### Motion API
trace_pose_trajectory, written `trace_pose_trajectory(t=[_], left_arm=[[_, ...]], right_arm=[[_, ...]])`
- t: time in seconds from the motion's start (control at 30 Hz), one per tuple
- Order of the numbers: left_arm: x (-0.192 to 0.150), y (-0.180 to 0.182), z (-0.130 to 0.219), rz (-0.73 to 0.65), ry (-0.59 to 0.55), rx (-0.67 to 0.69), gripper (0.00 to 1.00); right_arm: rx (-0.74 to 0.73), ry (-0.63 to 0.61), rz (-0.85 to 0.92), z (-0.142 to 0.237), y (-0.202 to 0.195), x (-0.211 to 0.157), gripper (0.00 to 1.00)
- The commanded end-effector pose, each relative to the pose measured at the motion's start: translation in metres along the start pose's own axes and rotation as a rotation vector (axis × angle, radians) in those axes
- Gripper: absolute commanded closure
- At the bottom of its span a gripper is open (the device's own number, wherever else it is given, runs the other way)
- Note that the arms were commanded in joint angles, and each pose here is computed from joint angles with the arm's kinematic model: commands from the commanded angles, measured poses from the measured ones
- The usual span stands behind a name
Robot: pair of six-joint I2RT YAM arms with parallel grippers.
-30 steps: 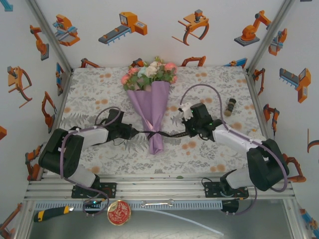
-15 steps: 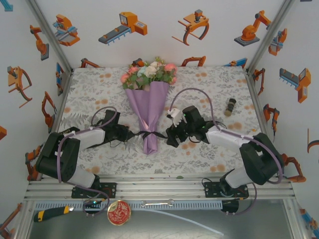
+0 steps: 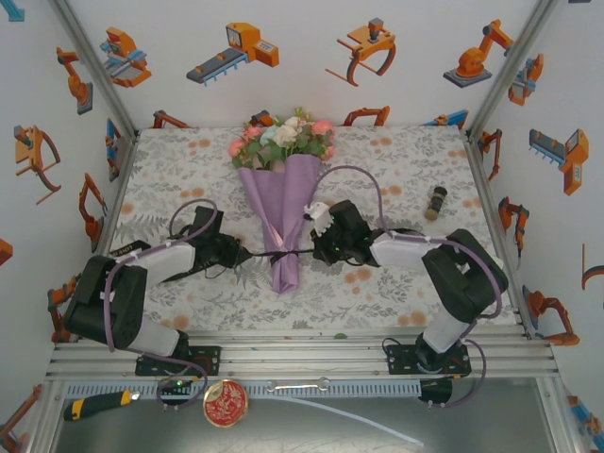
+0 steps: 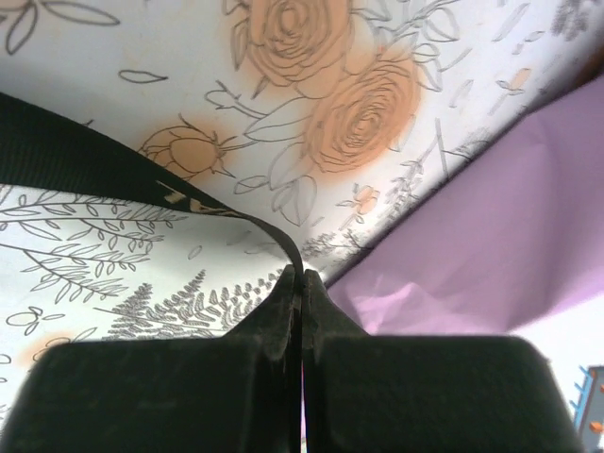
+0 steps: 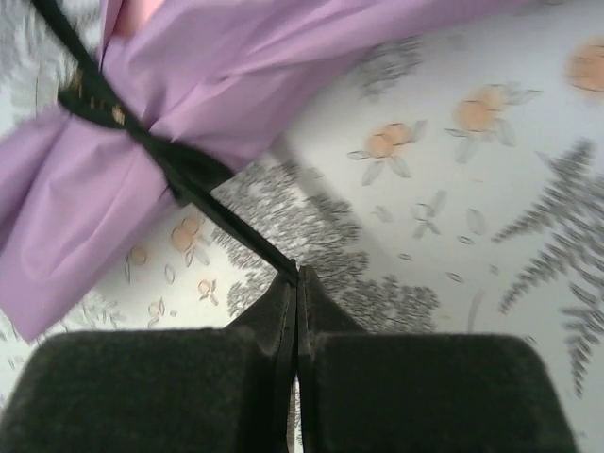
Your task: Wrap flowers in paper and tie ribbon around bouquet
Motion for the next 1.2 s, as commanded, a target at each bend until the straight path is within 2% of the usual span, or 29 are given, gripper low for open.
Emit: trace_pose_trajectory(t=[0.0,0.1,0.23,0.33,0.57,0.63,0.7,0.73,0.77,0.83,0.87,0.93,1.0,1.07,1.17], left_arm=[[0.027,0.012,0.007,-0.040,-0.058,0.038,1.00],[0.048,0.021,0.010,-0.075,-0.046,0.084,1.00],[0.073,0.039,0.016,-0.044,-0.063,0.123,1.00],[0.084,0.049,0.018,0.006,-0.061,0.119,1.00],[0.083,0.041,0.021,0.020,-0.044,0.082,1.00],[0.079,0.030,0.024,-0.013,-0.028,0.029,0.99],[0.064,0.006,0.031,-0.112,0.007,-0.055,0.81],[0.053,-0.007,0.038,-0.194,0.022,-0.095,0.69],[0.042,-0.021,0.048,-0.282,0.018,-0.125,0.59],[0.024,-0.046,0.075,-0.473,-0.027,-0.201,0.45],[0.018,-0.056,0.091,-0.571,-0.068,-0.232,0.38],[0.010,-0.071,0.123,-0.755,-0.144,-0.289,0.30],[0.002,-0.080,0.151,-0.960,-0.200,-0.331,0.27],[-0.009,-0.080,0.173,-1.211,-0.227,-0.350,0.25],[-0.016,-0.072,0.194,-1.488,-0.258,-0.318,0.22]], right_arm=[[-0.236,-0.060,-0.317,0.023,-0.043,-0.022,1.00],[-0.295,-0.058,-0.540,0.036,-0.057,-0.058,1.00],[-0.394,-0.031,-0.698,0.050,-0.061,-0.097,1.00],[-0.471,-0.057,-0.798,0.064,-0.067,-0.113,1.00],[-0.594,-0.145,-0.824,0.091,-0.079,-0.102,1.00],[-0.520,-0.179,-0.746,0.089,-0.077,-0.083,1.00],[-0.371,-0.201,-0.616,0.083,-0.069,-0.057,1.00],[-0.291,-0.204,-0.554,0.081,-0.063,-0.045,0.93],[-0.221,-0.205,-0.491,0.080,-0.057,-0.033,0.79],[-0.161,-0.171,-0.379,0.085,-0.048,-0.018,0.58],[-0.156,-0.140,-0.321,0.090,-0.046,-0.014,0.54],[-0.216,-0.059,-0.220,0.104,-0.051,-0.010,0.48],[-0.268,0.041,-0.121,0.116,-0.056,-0.011,0.43],[-0.241,0.158,0.003,0.121,-0.053,-0.016,0.41],[-0.158,0.349,0.106,0.122,-0.051,-0.031,0.41]])
Point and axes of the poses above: each hand's point on the last joint's axis, 136 mm out from that joint toward the fingers, its own z axis back along the fingers, its own y axis along the line the jaws close on, x = y × z, the point moved 5 cm from there along z, back along the fingers, and after that the axes turned 15 degrees about z, right-handed, at the moved point
